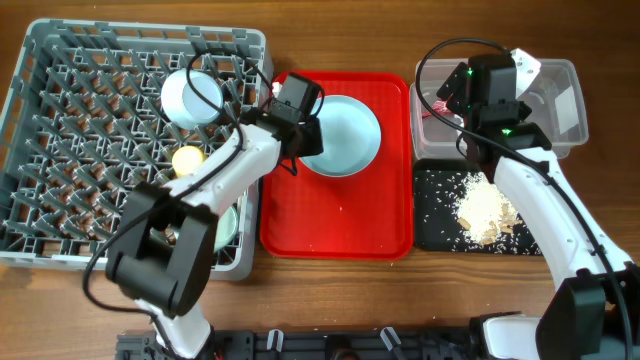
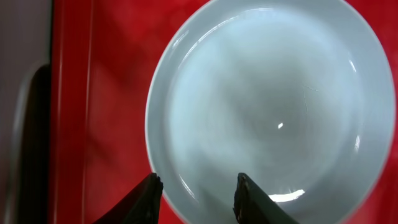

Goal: Sort waste into correct bins and load items into the dishwasher rack
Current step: 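Move left gripper to the red tray and grasp the light-blue plate rim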

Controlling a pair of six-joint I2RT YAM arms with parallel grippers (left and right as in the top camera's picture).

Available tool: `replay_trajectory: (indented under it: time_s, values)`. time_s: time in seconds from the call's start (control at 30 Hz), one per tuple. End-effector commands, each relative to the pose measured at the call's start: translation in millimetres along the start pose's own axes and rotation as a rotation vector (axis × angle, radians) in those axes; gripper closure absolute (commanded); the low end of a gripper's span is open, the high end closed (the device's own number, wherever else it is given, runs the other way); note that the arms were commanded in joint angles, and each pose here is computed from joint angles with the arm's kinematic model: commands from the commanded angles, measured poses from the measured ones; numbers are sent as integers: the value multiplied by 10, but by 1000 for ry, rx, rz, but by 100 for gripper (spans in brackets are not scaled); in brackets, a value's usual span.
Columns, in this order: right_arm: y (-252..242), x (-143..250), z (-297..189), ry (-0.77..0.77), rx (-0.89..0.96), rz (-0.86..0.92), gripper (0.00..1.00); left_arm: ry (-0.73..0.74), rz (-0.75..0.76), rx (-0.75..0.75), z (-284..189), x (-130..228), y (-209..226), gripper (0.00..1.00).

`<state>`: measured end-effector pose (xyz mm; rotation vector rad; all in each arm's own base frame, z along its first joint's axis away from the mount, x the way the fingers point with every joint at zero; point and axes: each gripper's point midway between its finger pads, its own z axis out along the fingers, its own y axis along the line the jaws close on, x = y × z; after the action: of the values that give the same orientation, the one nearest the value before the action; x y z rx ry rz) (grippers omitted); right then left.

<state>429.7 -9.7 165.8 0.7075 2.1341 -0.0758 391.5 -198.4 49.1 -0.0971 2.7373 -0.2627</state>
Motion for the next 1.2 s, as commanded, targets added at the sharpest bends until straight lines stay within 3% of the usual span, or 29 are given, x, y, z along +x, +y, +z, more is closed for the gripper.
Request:
replay_trajectory:
  time_s: [0.0,0.2,0.33,0.4,0.5,0.57,0.6,0.63,0.67,0.77,0.83,0.9,0.97,1.0,1.17]
  values:
    - [-11,-92,-41,-27,5,18,0,15,-1,-51,241,44,87,61]
    - [-11,-92,-41,-27,5,18,0,59,16,-68,319,188,87,64]
    - [-11,-90,-41,-26,5,18,0,120,36,144,272,311,-386,64]
    - [-11,-92,-41,-27,5,18,0,148,92,161,258,490,-566,64]
    - [-11,-91,-40,-26,5,18,0,85,107,220,-94,318,-755,62]
    - [-12,-89,-40,-26,5,17,0,-35,99,248,-539,28,-787,62]
    - [-11,-92,-41,-27,5,18,0,-96,89,218,-719,-92,-706,62]
    - [-11,-92,-41,-27,5,18,0,-213,59,78,-1065,-280,-371,62]
    - [-11,-91,-40,-26,5,18,0,-237,64,13,-1166,-302,-219,61]
    - [-11,-90,-41,-26,5,17,0,-173,63,-154,-1260,-132,228,51]
    - [-11,-90,-41,-26,5,18,0,-110,66,-184,-1164,3,326,51]
    - [-12,-89,-40,-26,5,17,0,-29,73,-139,-999,171,256,58]
    - [-11,-91,-40,-26,5,18,0,38,94,-47,-754,334,27,92]
    - [-11,-91,-40,-26,5,18,0,19,111,-25,-562,331,-100,96]
    - [-11,-91,-40,-26,5,18,0,-37,175,53,304,381,-577,96]
